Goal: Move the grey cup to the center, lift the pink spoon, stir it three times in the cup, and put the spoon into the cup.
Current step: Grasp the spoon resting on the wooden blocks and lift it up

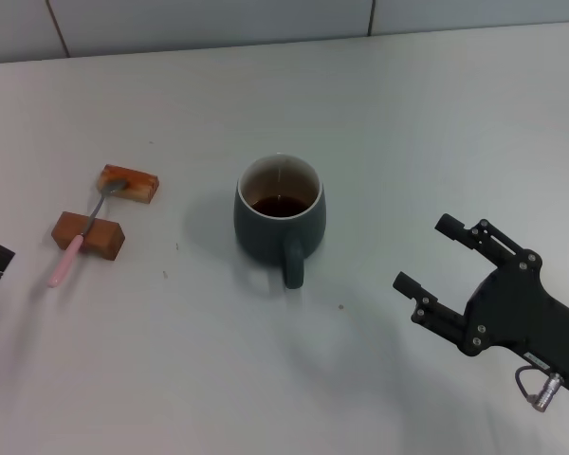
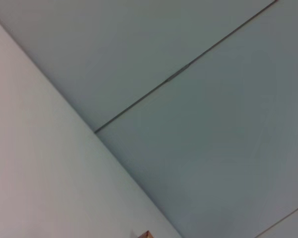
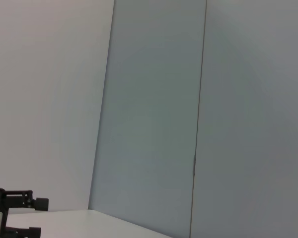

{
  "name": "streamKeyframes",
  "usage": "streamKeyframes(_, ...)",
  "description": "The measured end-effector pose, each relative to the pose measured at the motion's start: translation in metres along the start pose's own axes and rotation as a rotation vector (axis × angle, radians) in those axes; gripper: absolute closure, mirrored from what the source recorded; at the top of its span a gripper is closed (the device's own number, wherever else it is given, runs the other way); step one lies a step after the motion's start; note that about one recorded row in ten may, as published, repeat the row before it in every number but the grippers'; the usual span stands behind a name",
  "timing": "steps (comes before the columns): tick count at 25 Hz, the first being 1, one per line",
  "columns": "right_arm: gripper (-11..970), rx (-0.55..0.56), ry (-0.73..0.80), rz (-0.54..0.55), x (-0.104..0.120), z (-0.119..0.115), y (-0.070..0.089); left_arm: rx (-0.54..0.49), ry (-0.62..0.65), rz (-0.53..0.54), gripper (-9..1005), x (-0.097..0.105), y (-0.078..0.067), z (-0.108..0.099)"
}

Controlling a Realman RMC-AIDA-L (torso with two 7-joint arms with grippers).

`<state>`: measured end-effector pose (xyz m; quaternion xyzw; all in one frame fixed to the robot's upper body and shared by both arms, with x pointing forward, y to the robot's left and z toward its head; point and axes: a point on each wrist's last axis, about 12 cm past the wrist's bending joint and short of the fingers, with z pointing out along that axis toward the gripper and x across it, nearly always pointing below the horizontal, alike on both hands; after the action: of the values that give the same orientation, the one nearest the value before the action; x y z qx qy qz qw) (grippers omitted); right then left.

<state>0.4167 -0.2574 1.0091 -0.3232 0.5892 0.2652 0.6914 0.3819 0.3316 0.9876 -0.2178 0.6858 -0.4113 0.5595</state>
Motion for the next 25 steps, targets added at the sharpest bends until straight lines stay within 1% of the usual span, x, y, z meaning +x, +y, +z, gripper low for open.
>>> streamKeyframes(8,198,-0.008,0.002,0.0,0.0,0.0,0.001,-0.022,0.022,-0.011,216,0.003,0.002,0.008)
streamKeyframes(25,198,-0.022,0.013,0.014,0.002,0.002,0.002,-0.036,0.069,-0.018,235,0.009,0.003,0.017)
